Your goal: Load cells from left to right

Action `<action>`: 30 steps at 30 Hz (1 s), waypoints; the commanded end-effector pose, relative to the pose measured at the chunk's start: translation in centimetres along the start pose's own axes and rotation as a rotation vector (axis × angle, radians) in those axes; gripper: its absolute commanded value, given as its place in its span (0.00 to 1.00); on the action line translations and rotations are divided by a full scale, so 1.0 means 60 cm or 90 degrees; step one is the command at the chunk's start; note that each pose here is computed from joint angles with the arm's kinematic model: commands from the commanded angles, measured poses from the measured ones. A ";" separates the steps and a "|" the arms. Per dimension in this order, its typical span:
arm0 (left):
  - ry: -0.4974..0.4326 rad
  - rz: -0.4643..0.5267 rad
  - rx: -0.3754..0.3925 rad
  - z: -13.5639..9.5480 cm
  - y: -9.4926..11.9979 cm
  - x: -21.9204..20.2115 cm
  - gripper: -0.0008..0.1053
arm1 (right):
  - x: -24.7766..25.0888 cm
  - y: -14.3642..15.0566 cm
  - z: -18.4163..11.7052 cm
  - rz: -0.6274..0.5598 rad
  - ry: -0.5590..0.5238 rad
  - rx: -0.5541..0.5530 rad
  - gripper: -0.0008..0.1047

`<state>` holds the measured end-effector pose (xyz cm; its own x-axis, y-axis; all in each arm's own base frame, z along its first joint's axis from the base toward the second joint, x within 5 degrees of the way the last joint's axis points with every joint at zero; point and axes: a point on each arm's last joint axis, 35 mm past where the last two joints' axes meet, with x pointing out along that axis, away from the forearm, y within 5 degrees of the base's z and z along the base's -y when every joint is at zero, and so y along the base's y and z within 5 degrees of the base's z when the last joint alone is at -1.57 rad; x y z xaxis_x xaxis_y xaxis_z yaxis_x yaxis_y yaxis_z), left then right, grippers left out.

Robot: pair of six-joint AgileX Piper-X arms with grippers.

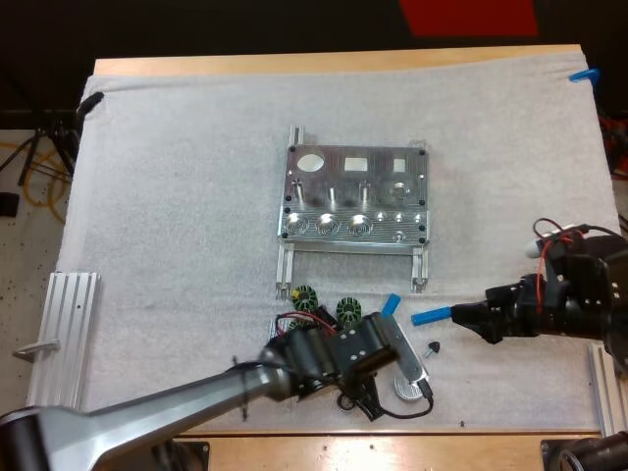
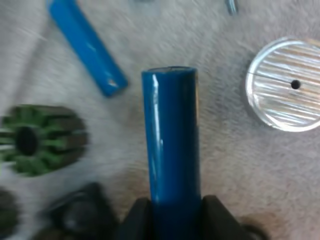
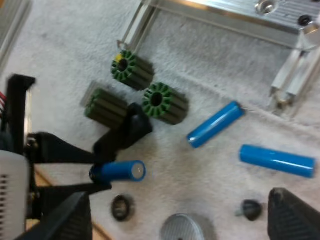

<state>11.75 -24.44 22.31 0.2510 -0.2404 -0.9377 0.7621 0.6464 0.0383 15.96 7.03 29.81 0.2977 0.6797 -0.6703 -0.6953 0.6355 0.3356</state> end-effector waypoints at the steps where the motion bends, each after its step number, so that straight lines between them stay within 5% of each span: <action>1: -0.030 0.015 0.013 0.003 0.003 -0.020 0.01 | -0.002 0.003 0.010 0.031 -0.019 -0.001 0.67; 12: -0.137 0.005 0.132 -0.002 0.015 -0.095 0.01 | -0.008 0.015 0.028 0.149 -0.057 -0.007 0.67; 30: -0.175 -0.014 0.136 0.009 0.011 -0.097 0.01 | 0.032 0.053 0.036 0.183 -0.012 -0.058 0.67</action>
<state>11.05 -22.84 27.46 0.3502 -0.4328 -0.8307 0.8706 0.4776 0.1182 15.40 10.82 30.99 0.0916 0.8309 -0.5488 -0.8003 0.3894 0.4559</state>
